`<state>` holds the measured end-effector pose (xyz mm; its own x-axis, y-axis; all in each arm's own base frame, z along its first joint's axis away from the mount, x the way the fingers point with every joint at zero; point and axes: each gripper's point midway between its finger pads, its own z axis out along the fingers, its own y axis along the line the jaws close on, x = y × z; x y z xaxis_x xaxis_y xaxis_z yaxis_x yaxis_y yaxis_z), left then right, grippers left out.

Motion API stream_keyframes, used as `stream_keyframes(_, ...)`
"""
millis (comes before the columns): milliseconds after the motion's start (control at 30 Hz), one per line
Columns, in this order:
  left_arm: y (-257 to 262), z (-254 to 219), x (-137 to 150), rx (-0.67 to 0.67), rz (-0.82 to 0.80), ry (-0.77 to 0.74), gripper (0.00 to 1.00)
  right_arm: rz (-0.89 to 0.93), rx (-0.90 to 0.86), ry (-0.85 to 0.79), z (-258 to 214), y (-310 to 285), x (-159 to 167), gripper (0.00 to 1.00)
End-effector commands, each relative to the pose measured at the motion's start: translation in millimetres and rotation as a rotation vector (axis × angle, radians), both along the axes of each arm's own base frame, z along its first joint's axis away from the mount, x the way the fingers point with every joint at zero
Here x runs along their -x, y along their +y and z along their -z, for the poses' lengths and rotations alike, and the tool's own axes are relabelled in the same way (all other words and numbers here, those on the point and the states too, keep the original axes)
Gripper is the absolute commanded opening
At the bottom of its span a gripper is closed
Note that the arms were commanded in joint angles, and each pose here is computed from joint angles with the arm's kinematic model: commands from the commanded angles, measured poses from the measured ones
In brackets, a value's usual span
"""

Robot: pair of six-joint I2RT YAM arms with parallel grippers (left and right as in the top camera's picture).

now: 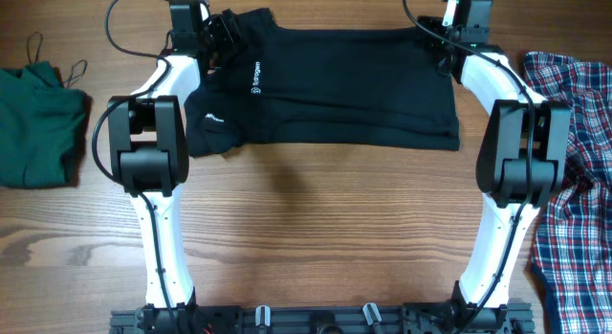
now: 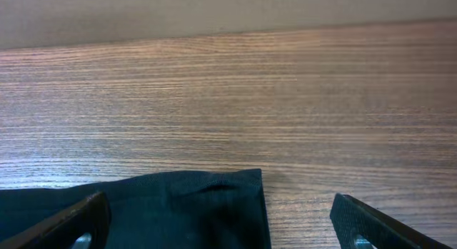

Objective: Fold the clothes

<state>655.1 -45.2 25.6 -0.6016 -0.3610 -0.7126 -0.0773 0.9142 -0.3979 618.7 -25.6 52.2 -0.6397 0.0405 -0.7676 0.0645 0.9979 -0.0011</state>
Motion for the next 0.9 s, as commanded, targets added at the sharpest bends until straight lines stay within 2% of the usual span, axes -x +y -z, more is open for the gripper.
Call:
stream_keyframes(0, 2, 3, -2, -0.045, -0.002, 0.002, 0.63, 0.042, -0.035, 0.060, 38, -4, 5, 0.99)
stream_keyframes(67, 2, 5, -1, -0.064, 0.012, 0.005, 0.60, 0.069, -0.065, 0.068, 43, -4, 6, 0.99)
stream_keyframes(133, 12, 11, 2, -0.142, -0.002, 0.029, 0.68, 0.081, -0.084, 0.065, 42, -3, 5, 0.99)
stream_keyframes(233, 14, 17, 7, -0.188, 0.025, 0.052, 0.69, 0.084, -0.086, 0.069, 43, -3, 6, 0.99)
stream_keyframes(267, 14, 19, 8, -0.188, 0.026, 0.060, 0.66, 0.084, -0.087, 0.070, 43, -3, 6, 1.00)
stream_keyframes(300, 14, 21, 10, -0.188, 0.027, 0.072, 0.59, 0.084, -0.087, 0.076, 44, -3, 7, 0.99)
stream_keyframes(433, 14, 32, 13, -0.190, 0.032, 0.092, 0.55, 0.084, -0.086, 0.089, 47, -3, 10, 1.00)
stream_keyframes(467, 13, 39, 14, -0.188, 0.036, 0.102, 0.52, 0.084, -0.085, 0.090, 47, -3, 10, 0.99)
stream_keyframes(533, 13, 52, 18, -0.189, 0.038, 0.129, 0.43, 0.084, -0.086, 0.095, 48, -3, 11, 1.00)
stream_keyframes(600, 12, 56, 23, -0.189, 0.043, 0.157, 0.28, 0.084, -0.084, 0.103, 49, -3, 12, 0.99)
stream_keyframes(667, 3, 49, 25, -0.192, 0.059, 0.176, 0.18, 0.084, -0.085, 0.120, 52, -3, 15, 0.99)
stream_keyframes(867, 8, 38, 37, -0.298, 0.035, 0.303, 0.16, 0.049, -0.064, 0.160, 52, 0, 23, 0.99)
